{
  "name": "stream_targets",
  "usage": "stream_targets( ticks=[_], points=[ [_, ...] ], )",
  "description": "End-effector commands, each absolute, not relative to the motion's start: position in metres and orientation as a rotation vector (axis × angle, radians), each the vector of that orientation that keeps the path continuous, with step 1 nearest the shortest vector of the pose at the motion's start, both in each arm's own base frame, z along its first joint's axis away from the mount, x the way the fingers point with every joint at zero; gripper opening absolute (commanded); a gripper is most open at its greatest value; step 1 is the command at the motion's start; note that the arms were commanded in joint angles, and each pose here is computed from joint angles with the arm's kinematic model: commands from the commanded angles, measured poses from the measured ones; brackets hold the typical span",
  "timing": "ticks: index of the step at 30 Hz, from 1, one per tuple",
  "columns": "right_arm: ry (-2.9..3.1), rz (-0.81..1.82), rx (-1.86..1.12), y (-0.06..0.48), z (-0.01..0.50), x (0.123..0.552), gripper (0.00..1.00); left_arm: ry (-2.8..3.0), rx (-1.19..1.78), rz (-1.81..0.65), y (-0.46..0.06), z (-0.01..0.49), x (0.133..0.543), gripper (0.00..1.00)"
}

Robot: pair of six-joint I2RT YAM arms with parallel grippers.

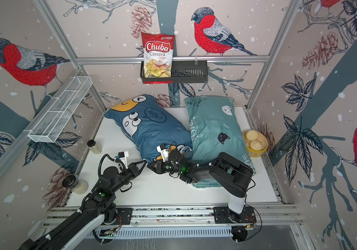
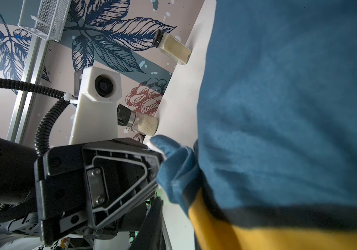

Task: Zip up pillowcases
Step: Zip the zipper on the pillowcase.

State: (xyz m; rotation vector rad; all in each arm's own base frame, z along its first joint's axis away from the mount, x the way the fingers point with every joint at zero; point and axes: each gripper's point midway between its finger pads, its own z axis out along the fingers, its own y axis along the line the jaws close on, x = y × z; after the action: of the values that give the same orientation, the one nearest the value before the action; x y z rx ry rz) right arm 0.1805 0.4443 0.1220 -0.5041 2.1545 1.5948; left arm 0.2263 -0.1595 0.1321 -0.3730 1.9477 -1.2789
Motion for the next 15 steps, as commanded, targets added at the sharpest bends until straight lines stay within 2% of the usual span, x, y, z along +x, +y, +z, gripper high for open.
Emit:
stream_targets(
  ticks=[1, 15],
  points=[
    [2.092, 1.642, -0.509, 0.4494, 0.1372, 0.181, 0.24, 1.929, -0.349, -1.263, -0.1589, 0.1364, 0.2277, 0.0],
    [2.092, 1.663, -0.519, 0.4547, 0.1394, 0.1791, 0.18, 1.928, -0.348, -1.252, -0.1577, 0.134, 0.2279, 0.0]
  ],
)
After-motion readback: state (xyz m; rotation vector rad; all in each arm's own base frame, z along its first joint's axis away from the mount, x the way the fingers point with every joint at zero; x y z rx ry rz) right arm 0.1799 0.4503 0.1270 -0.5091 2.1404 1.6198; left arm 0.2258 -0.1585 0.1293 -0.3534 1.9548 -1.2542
